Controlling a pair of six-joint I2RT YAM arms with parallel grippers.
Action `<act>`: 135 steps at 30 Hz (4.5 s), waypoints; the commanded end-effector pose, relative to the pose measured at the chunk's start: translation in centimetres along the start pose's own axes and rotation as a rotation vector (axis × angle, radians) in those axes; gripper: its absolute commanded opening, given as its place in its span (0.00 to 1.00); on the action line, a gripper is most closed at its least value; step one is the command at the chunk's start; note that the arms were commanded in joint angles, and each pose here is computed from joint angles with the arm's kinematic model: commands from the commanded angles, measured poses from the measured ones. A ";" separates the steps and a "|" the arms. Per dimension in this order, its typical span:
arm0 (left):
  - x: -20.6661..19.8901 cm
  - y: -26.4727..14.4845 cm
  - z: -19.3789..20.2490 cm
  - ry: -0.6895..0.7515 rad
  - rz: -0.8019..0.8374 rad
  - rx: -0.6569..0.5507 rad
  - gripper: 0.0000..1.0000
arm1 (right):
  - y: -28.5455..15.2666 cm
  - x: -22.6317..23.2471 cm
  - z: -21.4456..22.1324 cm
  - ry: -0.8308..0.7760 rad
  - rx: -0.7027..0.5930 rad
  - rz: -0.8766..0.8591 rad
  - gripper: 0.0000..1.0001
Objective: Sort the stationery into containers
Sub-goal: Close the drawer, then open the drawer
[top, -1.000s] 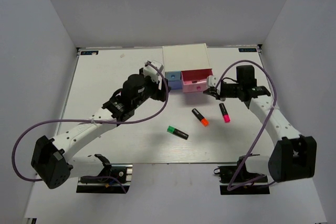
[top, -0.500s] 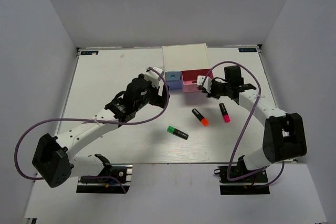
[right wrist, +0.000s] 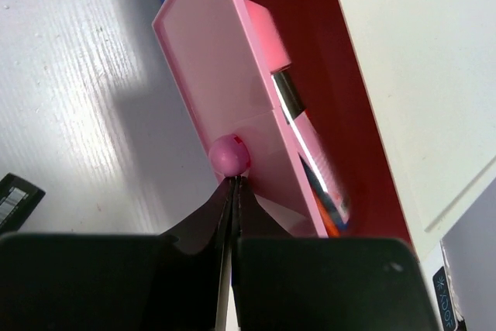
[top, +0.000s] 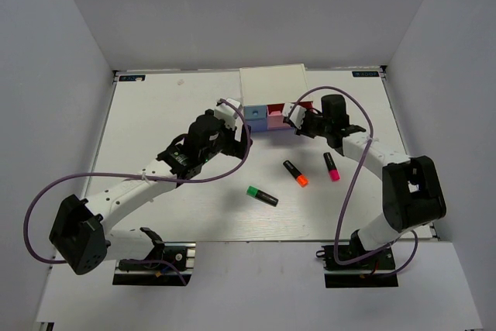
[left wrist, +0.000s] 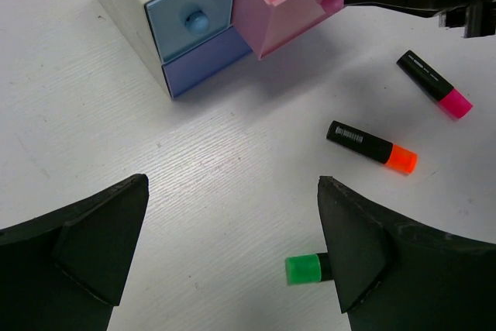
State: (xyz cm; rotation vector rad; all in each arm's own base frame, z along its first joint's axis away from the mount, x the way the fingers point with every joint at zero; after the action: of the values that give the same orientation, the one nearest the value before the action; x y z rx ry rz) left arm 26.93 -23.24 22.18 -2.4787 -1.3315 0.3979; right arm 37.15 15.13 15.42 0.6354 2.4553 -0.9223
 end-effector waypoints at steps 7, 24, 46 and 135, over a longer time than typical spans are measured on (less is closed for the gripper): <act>-0.1 -1.2 -1.2 -0.017 0.009 -0.066 1.00 | 2.5 -3.6 -2.7 -0.061 -0.015 0.106 0.00; 0.2 -1.1 -1.0 -0.018 -0.009 -0.069 1.00 | 3.6 -4.1 -2.0 -0.033 0.024 0.237 0.00; 0.4 -1.8 -2.0 -0.015 -0.021 -0.111 1.00 | 3.4 3.8 -2.2 0.285 -0.087 0.056 0.48; 0.1 -1.8 -2.1 -0.006 -0.002 -0.117 1.00 | 7.5 6.3 1.2 1.380 -0.114 0.367 0.10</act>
State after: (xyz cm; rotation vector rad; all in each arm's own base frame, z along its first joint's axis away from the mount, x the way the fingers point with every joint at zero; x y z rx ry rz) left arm 26.42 -22.29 24.05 -2.5339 -1.3949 0.3546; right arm 37.66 20.97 7.27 2.0952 3.1256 -0.1107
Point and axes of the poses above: each gripper's point midway between its finger pads, its own y axis out along the fingers, its own x axis along the line the jaws close on, z = x × y, the point moved 5 cm from there along -y, back along the fingers
